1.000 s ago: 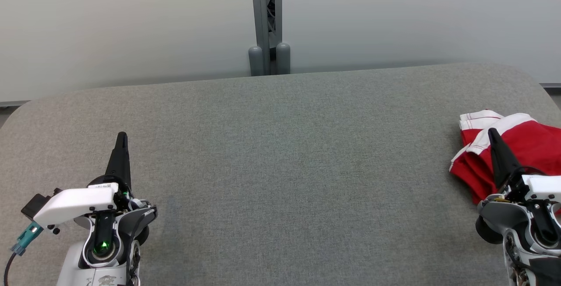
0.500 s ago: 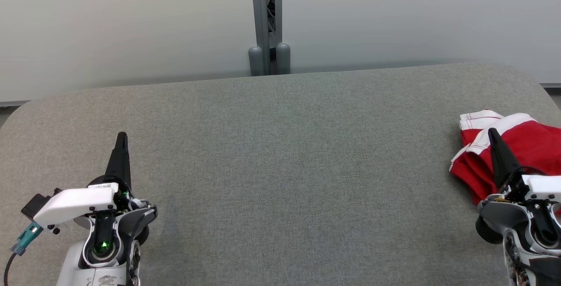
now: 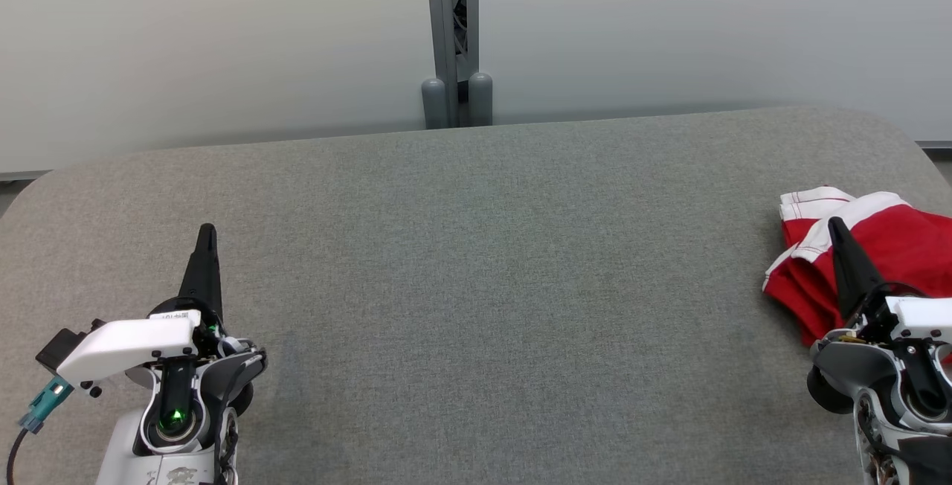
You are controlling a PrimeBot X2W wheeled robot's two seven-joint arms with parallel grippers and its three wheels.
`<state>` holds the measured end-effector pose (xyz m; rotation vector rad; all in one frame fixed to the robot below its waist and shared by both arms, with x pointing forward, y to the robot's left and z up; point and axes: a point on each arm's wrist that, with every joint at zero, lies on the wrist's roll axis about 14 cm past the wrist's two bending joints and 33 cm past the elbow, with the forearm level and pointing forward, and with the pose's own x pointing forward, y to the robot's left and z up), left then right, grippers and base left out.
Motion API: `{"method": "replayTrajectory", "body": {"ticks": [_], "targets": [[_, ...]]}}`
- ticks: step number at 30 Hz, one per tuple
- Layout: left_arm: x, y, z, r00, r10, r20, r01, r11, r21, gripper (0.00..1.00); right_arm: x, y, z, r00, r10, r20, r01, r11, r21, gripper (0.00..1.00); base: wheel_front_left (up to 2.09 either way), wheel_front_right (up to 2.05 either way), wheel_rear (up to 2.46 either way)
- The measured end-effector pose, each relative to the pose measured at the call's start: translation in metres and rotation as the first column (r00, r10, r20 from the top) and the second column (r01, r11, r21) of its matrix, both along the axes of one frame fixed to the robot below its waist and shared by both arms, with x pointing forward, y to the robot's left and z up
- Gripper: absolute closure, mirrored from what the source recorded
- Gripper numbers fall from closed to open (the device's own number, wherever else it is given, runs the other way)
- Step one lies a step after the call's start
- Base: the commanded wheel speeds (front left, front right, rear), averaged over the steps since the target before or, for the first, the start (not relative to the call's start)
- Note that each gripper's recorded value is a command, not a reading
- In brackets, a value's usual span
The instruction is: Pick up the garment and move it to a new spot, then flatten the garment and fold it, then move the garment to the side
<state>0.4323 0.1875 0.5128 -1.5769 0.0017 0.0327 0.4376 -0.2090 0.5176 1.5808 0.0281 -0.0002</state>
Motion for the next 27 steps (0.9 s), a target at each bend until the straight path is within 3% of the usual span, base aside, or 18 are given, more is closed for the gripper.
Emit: {"method": "replayTrajectory", "body": {"ticks": [27], "targets": [[0.0000, 0.0000, 0.0000, 1.000, 0.000, 0.000, 0.000, 1.000, 0.000, 1.00, 0.0000, 0.0001, 0.0000, 1.000, 0.001, 0.000, -0.001, 1.000, 0.000, 1.00, 0.00, 0.00, 0.00]]}}
